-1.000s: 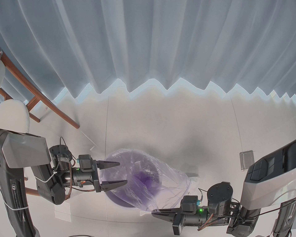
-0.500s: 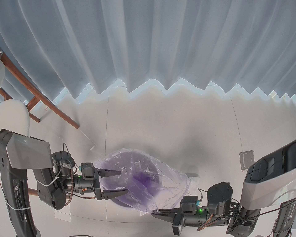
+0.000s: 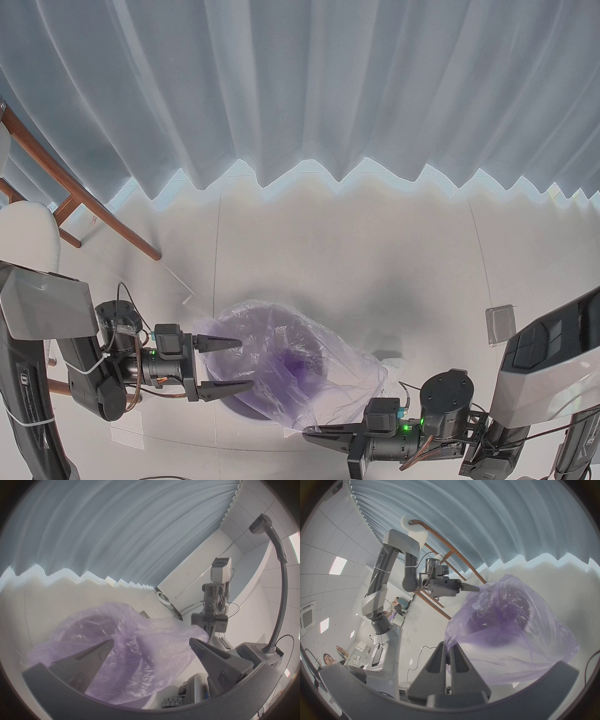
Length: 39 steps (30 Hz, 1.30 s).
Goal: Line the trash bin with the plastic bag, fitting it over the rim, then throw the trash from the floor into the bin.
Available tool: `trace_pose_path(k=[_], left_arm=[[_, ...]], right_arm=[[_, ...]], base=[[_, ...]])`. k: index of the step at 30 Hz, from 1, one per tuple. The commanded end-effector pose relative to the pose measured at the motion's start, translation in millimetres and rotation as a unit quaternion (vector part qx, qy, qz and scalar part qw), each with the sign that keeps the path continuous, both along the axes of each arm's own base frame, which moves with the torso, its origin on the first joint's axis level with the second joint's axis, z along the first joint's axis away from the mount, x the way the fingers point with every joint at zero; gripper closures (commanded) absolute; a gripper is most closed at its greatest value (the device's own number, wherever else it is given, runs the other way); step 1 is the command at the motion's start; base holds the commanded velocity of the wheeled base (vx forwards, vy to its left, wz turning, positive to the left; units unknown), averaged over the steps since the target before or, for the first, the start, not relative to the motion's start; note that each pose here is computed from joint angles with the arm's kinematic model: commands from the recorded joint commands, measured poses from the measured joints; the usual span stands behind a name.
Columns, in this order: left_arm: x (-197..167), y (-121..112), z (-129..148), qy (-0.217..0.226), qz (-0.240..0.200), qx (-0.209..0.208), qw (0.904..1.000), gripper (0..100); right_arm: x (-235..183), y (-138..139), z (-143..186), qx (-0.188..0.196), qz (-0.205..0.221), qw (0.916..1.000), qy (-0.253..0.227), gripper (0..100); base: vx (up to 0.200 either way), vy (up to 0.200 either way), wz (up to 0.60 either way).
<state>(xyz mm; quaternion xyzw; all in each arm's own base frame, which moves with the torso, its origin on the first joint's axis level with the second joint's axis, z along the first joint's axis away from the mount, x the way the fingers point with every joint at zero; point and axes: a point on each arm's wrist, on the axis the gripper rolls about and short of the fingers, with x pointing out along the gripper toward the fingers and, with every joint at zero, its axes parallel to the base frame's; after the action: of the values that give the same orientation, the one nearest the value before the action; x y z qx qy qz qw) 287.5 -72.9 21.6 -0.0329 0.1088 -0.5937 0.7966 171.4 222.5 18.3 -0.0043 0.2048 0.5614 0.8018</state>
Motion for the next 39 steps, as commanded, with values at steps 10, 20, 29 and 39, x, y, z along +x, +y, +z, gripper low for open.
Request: trace_pose_path(k=[10, 20, 29, 39], left_arm=[[3.9, 12.2, 42.0, -0.042, 0.025, -0.024, 0.9985, 0], [3.3, -1.1, 23.7, -0.015, 0.002, -0.018, 0.9997, 0], [-32.3, 15.3, 72.6, -0.013, 0.03, -0.046, 0.9984, 0], [-87.5, 5.2, 137.6, 0.242, 0.012, -0.154, 0.958, 0]], right_arm=[[-19.9, 15.2, 5.6, 0.013, 0.045, 0.9989, -0.01, 100], [-23.9, 17.8, 0.2, 0.005, 0.053, 0.9985, -0.005, 100], [-22.0, 15.9, -1.8, 0.002, 0.049, 0.9988, -0.002, 100], [-15.0, 28.5, -13.9, -0.003, 0.036, 0.9993, -0.005, 100]], base=[[0.0, 0.0, 0.0], [0.0, 0.0, 0.0], [0.0, 0.0, 0.0], [0.0, 0.0, 0.0]])
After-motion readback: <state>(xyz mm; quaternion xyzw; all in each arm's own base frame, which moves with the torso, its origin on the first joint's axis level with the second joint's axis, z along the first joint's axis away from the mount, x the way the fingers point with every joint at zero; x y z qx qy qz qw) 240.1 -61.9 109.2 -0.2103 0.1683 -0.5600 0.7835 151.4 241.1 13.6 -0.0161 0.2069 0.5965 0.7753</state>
